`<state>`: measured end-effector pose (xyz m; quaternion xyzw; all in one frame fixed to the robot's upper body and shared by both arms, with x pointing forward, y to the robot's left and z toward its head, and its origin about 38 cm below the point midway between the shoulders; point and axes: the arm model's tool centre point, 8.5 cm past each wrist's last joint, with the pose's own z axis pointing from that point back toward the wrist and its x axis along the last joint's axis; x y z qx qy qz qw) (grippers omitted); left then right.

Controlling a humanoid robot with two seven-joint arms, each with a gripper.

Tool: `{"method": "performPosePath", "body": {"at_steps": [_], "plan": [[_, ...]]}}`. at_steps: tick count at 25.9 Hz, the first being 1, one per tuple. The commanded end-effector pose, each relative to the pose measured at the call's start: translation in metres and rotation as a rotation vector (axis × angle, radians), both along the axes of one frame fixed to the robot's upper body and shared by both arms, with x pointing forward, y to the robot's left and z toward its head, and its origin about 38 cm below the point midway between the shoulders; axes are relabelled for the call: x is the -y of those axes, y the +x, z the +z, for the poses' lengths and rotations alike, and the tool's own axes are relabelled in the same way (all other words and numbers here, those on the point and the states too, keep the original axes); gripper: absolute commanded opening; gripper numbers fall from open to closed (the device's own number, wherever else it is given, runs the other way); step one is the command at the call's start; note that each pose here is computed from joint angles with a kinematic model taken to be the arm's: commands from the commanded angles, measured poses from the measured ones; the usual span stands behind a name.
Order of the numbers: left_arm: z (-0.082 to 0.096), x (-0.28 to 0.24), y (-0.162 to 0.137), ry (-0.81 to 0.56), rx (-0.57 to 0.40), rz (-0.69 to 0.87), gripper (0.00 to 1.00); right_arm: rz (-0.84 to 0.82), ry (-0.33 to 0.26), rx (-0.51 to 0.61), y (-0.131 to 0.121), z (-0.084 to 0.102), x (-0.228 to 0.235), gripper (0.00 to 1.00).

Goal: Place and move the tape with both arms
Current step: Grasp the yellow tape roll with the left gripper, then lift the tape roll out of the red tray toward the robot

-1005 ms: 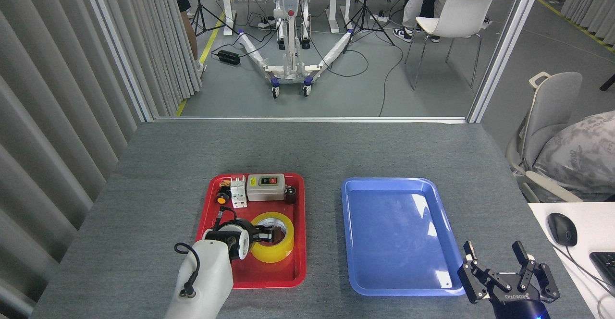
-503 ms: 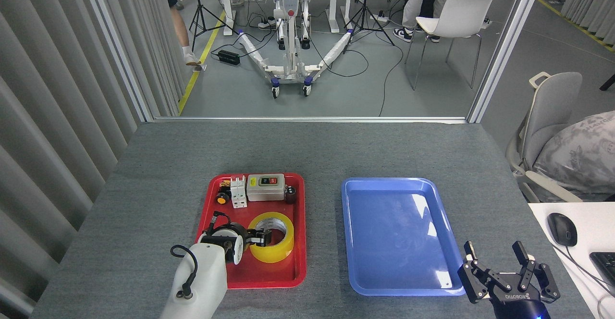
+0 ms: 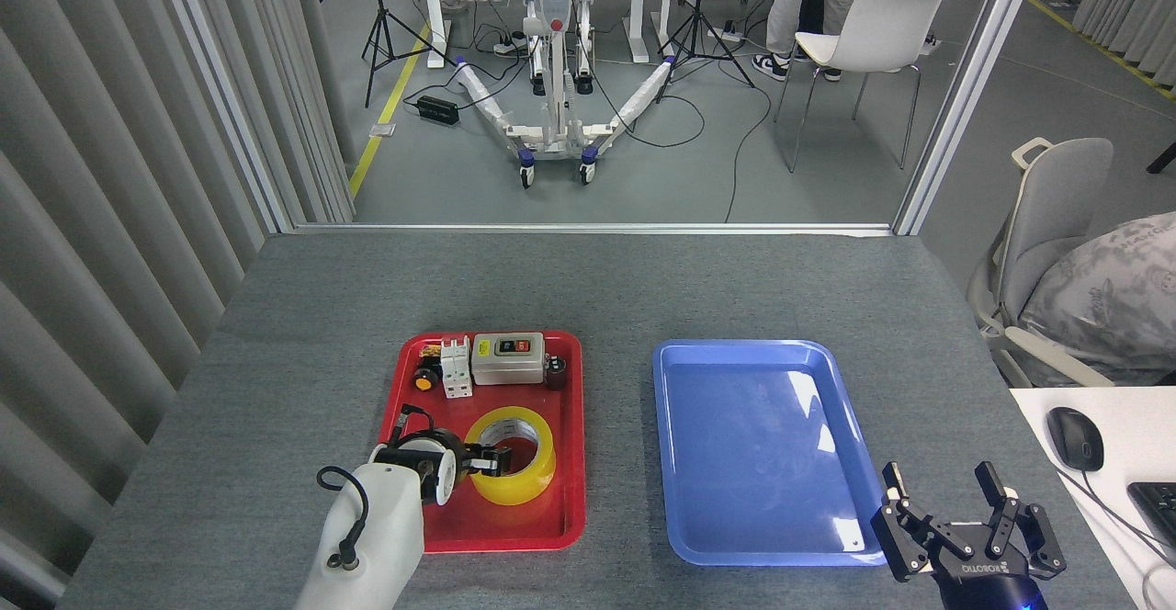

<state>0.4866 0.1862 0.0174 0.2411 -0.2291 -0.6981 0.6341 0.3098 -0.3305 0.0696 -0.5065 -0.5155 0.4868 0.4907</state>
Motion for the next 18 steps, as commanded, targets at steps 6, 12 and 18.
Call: {"method": "performPosePath", "body": {"at_steps": [6, 12, 18], "plan": [[0.001, -0.001, -0.002, -0.085, -0.034, -0.054, 0.03, 0.003, -0.003, -0.001, 0.000, 0.001, 0.001, 1.00], [0.032, 0.001, 0.001, -0.515, 0.049, 0.046, 0.00, 0.006, 0.001, -0.002, 0.001, 0.001, 0.001, 1.00], [0.045, -0.020, -0.009, -0.824, 0.090, 0.123, 0.00, 0.010, 0.011, -0.011, 0.000, 0.000, -0.001, 1.00]]}}
